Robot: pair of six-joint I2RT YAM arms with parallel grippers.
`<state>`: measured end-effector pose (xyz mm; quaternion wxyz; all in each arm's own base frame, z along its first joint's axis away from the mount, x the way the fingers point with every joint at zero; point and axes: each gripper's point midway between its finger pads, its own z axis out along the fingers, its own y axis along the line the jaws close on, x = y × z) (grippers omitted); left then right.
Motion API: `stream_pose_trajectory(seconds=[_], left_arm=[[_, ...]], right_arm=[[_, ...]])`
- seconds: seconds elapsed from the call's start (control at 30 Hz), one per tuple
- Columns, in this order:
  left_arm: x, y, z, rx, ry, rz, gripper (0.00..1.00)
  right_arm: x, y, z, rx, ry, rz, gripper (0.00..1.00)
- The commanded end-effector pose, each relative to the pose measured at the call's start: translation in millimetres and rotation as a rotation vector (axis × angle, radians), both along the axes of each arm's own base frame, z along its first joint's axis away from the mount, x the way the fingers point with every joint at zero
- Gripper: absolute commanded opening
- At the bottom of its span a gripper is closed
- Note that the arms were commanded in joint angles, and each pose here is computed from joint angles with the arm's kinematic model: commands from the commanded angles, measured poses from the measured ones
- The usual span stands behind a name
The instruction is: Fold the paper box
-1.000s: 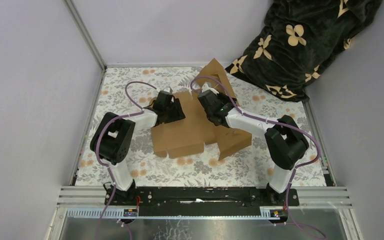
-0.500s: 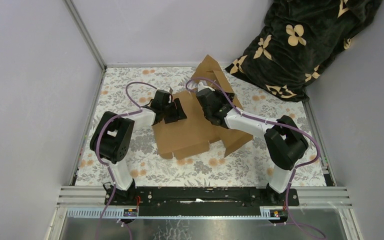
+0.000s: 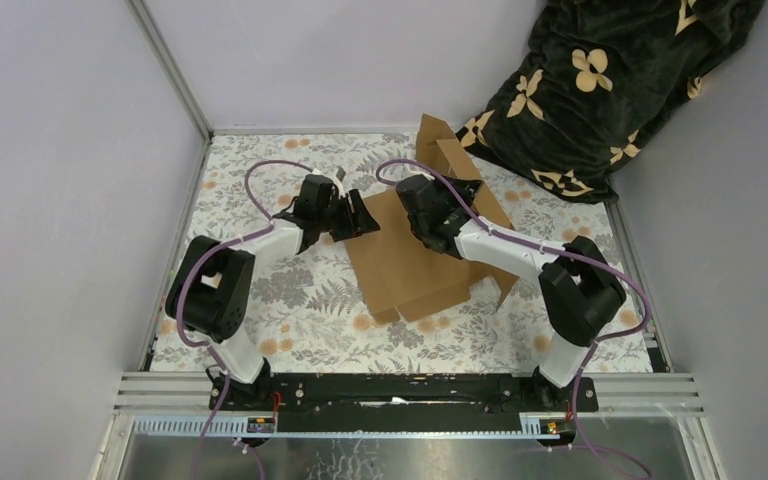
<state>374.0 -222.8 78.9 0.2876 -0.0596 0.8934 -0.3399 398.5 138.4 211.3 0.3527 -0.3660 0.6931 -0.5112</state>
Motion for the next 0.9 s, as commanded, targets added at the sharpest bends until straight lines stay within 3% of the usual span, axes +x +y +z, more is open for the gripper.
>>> stream_pose_trajectory(seconds=[0.0,0.23,0.57,0.73,0.87], left_arm=[[17,-1,12,-0.046,-0.054,0.011,0.66],[53,4,25,-0.101,-0.075,0.046,0.66],[112,-21,54,-0.196,-0.098,0.04,0.66],[156,-33,70,-0.279,-0.184,0.002,0.7],[184,-43,89,-0.431,-0.28,-0.042,0.73]], right_arm=[[-14,-12,27,-0.035,-0.043,-0.036,0.02],[-24,-21,2,-0.05,-0.012,-0.031,0.02],[-24,-19,-15,-0.013,-0.004,-0.036,0.02],[-27,-20,-17,0.011,-0.014,-0.027,0.02],[-26,-19,-17,0.025,-0.015,-0.015,0.02]])
